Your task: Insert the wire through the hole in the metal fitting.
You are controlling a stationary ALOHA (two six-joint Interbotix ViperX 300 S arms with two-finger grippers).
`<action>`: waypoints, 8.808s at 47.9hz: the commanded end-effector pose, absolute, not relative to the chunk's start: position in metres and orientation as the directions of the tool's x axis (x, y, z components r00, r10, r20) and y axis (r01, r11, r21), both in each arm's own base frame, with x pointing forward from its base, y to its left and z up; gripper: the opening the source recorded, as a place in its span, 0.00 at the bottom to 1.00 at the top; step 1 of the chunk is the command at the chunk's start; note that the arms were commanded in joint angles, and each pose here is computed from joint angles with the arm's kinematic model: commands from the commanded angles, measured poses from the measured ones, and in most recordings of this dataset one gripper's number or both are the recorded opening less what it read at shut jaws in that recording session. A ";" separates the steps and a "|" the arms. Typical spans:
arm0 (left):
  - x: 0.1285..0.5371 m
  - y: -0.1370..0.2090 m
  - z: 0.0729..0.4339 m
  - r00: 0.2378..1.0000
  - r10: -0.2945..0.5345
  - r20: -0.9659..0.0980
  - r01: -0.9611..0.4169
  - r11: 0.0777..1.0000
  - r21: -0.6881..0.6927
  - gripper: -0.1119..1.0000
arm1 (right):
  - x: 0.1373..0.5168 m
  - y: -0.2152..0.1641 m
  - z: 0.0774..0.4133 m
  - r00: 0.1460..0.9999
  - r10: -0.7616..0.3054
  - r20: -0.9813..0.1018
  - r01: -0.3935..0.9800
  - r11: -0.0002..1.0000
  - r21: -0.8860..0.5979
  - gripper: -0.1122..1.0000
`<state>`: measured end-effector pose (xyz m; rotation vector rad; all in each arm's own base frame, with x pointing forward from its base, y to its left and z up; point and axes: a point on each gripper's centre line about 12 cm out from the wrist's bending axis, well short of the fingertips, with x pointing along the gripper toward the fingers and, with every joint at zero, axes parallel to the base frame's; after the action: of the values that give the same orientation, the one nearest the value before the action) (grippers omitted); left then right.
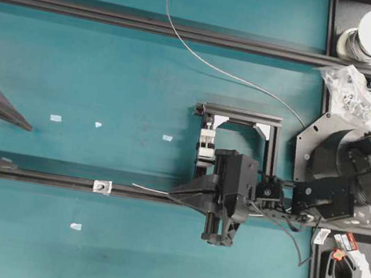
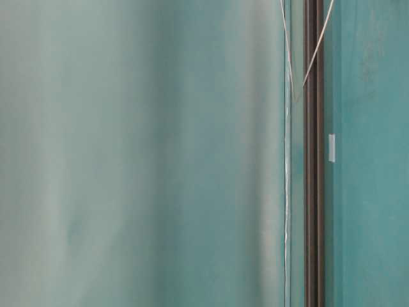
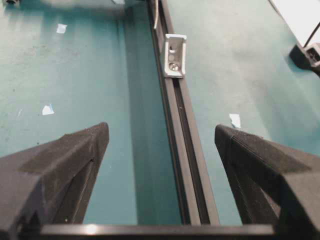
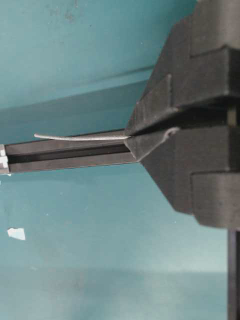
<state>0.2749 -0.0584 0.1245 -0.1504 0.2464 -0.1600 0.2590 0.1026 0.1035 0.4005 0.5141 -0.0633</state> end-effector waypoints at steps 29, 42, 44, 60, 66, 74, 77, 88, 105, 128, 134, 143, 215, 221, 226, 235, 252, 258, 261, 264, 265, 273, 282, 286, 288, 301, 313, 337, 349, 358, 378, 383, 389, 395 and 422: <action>0.299 -0.071 0.100 0.964 -0.196 -0.180 0.170 0.974 -0.150 0.81 | 0.263 0.105 0.112 0.895 0.039 -0.445 0.141 0.920 0.366 0.10; 0.310 -0.074 0.092 0.967 -0.198 -0.161 0.174 0.974 -0.147 0.81 | 0.269 0.109 0.107 0.893 0.039 -0.448 0.135 0.927 0.350 0.10; 0.310 -0.074 0.093 0.968 -0.198 -0.156 0.175 0.974 -0.146 0.81 | 0.270 0.110 0.106 0.892 0.041 -0.451 0.132 0.929 0.346 0.10; 0.311 -0.074 0.092 0.968 -0.196 -0.159 0.176 0.975 -0.133 0.81 | 0.276 0.114 0.110 0.904 0.051 -0.425 0.110 0.932 0.345 0.10; 0.310 -0.075 0.092 0.967 -0.199 -0.161 0.179 0.975 -0.132 0.81 | 0.278 0.116 0.112 0.907 0.052 -0.418 0.101 0.937 0.334 0.10; 0.311 -0.075 0.092 0.967 -0.199 -0.159 0.179 0.975 -0.132 0.81 | 0.279 0.116 0.117 0.913 0.055 -0.404 0.085 0.944 0.319 0.10; 0.311 -0.074 0.093 0.968 -0.198 -0.158 0.178 0.975 -0.132 0.81 | 0.279 0.116 0.119 0.914 0.059 -0.401 0.077 0.946 0.315 0.10; 0.312 -0.075 0.094 0.968 -0.199 -0.155 0.180 0.975 -0.133 0.81 | 0.281 0.118 0.121 0.915 0.063 -0.399 0.070 0.948 0.311 0.10; 0.313 -0.075 0.095 0.968 -0.198 -0.153 0.179 0.975 -0.132 0.81 | 0.285 0.117 0.117 0.911 0.053 -0.409 0.082 0.949 0.306 0.10; 0.313 -0.075 0.094 0.967 -0.199 -0.158 0.180 0.975 -0.132 0.81 | 0.290 0.113 0.113 0.902 0.037 -0.431 0.108 0.946 0.306 0.10; 0.313 -0.075 0.094 0.967 -0.199 -0.158 0.180 0.975 -0.132 0.81 | 0.291 0.113 0.113 0.901 0.034 -0.432 0.111 0.946 0.306 0.10; 0.313 -0.075 0.094 0.968 -0.197 -0.158 0.177 0.975 -0.132 0.81 | 0.293 0.112 0.112 0.901 0.030 -0.434 0.115 0.946 0.303 0.10; 0.318 -0.076 0.094 0.967 -0.198 -0.158 0.181 0.977 -0.117 0.81 | 0.317 0.104 0.107 0.909 -0.013 -0.416 0.140 0.951 0.276 0.10; 0.322 -0.077 0.094 0.967 -0.198 -0.158 0.185 0.978 -0.098 0.81 | 0.321 0.104 0.107 0.912 -0.012 -0.410 0.136 0.953 0.273 0.10; 0.325 -0.078 0.094 0.967 -0.197 -0.162 0.184 0.979 -0.089 0.81 | 0.326 0.105 0.107 0.917 -0.012 -0.400 0.130 0.954 0.271 0.10; 0.328 -0.077 0.094 0.966 -0.193 -0.173 0.180 0.980 -0.087 0.81 | 0.334 0.105 0.105 0.927 -0.025 -0.375 0.131 0.957 0.258 0.10; 0.341 -0.073 0.095 0.968 -0.176 -0.180 0.162 0.983 -0.088 0.81 | 0.344 0.109 0.107 0.935 -0.023 -0.355 0.119 0.960 0.252 0.10; 0.346 -0.073 0.093 0.968 -0.173 -0.180 0.159 0.983 -0.088 0.81 | 0.348 0.111 0.110 0.938 -0.017 -0.347 0.106 0.965 0.238 0.10; 0.348 -0.074 0.091 0.968 -0.173 -0.180 0.159 0.983 -0.088 0.81 | 0.349 0.111 0.110 0.939 -0.019 -0.344 0.105 0.967 0.232 0.10; 0.350 -0.074 0.090 0.968 -0.171 -0.182 0.157 0.984 -0.089 0.81 | 0.351 0.111 0.111 0.940 -0.020 -0.342 0.104 0.968 0.230 0.10; 0.351 -0.075 0.089 0.969 -0.171 -0.180 0.157 0.984 -0.089 0.81 | 0.351 0.111 0.111 0.940 -0.019 -0.342 0.103 0.968 0.229 0.10; 0.356 -0.075 0.088 0.969 -0.171 -0.177 0.158 0.984 -0.089 0.80 | 0.354 0.111 0.108 0.938 -0.023 -0.346 0.108 0.968 0.228 0.10; 0.364 -0.076 0.088 0.971 -0.169 -0.167 0.156 0.984 -0.090 0.75 | 0.355 0.112 0.107 0.938 -0.023 -0.347 0.108 0.968 0.227 0.10; 0.367 -0.077 0.086 0.971 -0.169 -0.167 0.156 0.984 -0.090 0.68 | 0.355 0.112 0.107 0.938 -0.023 -0.347 0.108 0.968 0.227 0.10; 0.369 -0.077 0.087 0.972 -0.169 -0.161 0.156 0.984 -0.090 0.64 | 0.354 0.112 0.107 0.937 -0.023 -0.348 0.108 0.968 0.227 0.10; 0.374 -0.079 0.090 0.974 -0.171 -0.150 0.158 0.983 -0.095 0.51 | 0.354 0.111 0.106 0.936 -0.023 -0.351 0.108 0.969 0.224 0.10; 0.374 -0.079 0.086 0.966 -0.167 -0.199 0.144 0.982 -0.124 0.21 | 0.354 0.111 0.106 0.936 -0.024 -0.351 0.109 0.968 0.226 0.10; 0.374 -0.078 0.093 0.962 -0.166 -0.217 0.137 0.980 -0.146 0.01 | 0.354 0.112 0.107 0.937 -0.023 -0.348 0.110 0.966 0.232 0.10; 0.374 -0.078 0.092 0.961 -0.166 -0.220 0.136 0.980 -0.146 0.01 | 0.354 0.112 0.107 0.937 -0.023 -0.350 0.112 0.965 0.238 0.10; 0.374 -0.078 0.091 0.960 -0.166 -0.226 0.135 0.980 -0.145 0.01 | 0.354 0.112 0.107 0.937 -0.023 -0.348 0.113 0.964 0.239 0.10; 0.362 -0.076 0.091 0.952 -0.165 -0.258 0.131 0.981 -0.145 0.01 | 0.353 0.112 0.113 0.936 -0.011 -0.352 0.106 0.962 0.251 0.89; 0.352 -0.073 0.097 0.952 -0.165 -0.257 0.130 0.980 -0.147 0.01 | 0.350 0.112 0.117 0.936 -0.005 -0.353 0.102 0.962 0.255 0.89; 0.339 -0.070 0.102 0.952 -0.165 -0.258 0.131 0.981 -0.145 0.01 | 0.345 0.109 0.119 0.935 -0.005 -0.355 0.102 0.962 0.254 0.89; 0.323 -0.067 0.104 0.946 -0.166 -0.279 0.129 0.981 -0.146 0.01 | 0.341 0.108 0.119 0.935 -0.006 -0.355 0.103 0.962 0.253 0.88; 0.267 -0.065 0.118 0.907 -0.197 -0.372 0.153 0.977 -0.146 0.01 | 0.340 0.107 0.118 0.933 -0.006 -0.360 0.102 0.963 0.250 0.88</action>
<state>0.2690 -0.0622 0.1080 -0.1103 0.4168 -0.1675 0.3378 0.1061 0.1049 0.2566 0.4026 -0.0651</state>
